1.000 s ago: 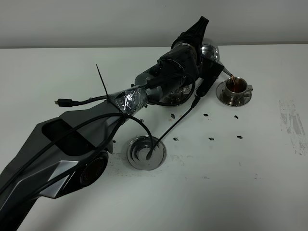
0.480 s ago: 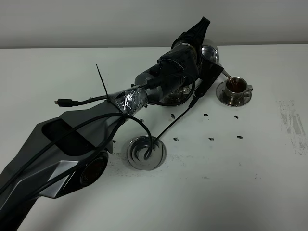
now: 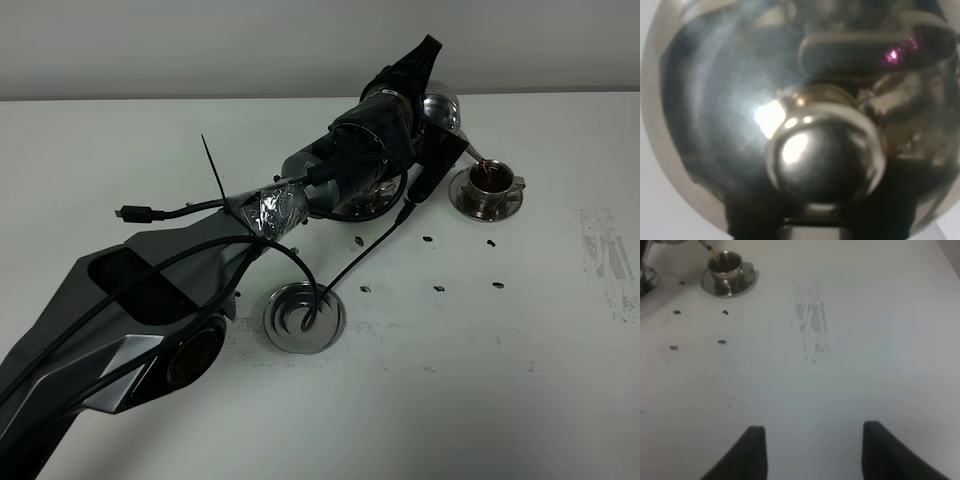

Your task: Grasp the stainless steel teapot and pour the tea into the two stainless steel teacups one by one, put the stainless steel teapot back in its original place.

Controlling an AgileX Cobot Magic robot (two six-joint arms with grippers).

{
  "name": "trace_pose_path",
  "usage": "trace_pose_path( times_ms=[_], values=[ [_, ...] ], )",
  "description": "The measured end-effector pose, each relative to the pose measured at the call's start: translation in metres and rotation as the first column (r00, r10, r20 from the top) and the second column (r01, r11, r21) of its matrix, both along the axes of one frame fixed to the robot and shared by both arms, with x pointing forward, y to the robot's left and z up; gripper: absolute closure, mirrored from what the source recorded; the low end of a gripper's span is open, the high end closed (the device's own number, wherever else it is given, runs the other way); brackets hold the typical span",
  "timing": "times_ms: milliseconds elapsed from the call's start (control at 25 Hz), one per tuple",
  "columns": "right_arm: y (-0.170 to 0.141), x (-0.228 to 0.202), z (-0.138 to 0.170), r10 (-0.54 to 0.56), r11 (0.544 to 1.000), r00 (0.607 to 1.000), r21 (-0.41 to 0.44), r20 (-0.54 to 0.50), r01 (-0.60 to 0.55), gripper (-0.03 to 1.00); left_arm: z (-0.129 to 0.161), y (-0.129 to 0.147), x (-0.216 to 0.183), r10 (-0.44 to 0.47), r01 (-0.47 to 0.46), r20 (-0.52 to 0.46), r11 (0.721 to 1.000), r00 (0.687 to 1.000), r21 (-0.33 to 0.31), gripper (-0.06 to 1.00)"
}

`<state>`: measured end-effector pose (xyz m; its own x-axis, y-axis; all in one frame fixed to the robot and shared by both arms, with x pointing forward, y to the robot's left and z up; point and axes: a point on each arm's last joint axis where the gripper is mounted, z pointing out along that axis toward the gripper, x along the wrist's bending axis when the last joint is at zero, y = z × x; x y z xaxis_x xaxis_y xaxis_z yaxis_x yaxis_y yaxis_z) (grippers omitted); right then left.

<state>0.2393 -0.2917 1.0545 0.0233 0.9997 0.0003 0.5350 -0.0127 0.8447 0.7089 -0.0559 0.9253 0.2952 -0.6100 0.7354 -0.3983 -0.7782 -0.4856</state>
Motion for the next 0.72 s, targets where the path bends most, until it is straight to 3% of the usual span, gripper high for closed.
trace_pose_path(
  times_ms=[440, 720],
  values=[
    [0.0, 0.0, 0.0, 0.0, 1.0, 1.0, 0.0, 0.0, 0.0, 0.55, 0.0013, -0.0028, -0.0018, -0.013, 0.012, 0.019, 1.0, 1.0, 0.022, 0.77],
    [0.0, 0.0, 0.0, 0.0, 1.0, 1.0, 0.0, 0.0, 0.0, 0.55, -0.0001, -0.0031, -0.0023, -0.005, 0.005, 0.004, 1.0, 1.0, 0.003, 0.77]
  ],
)
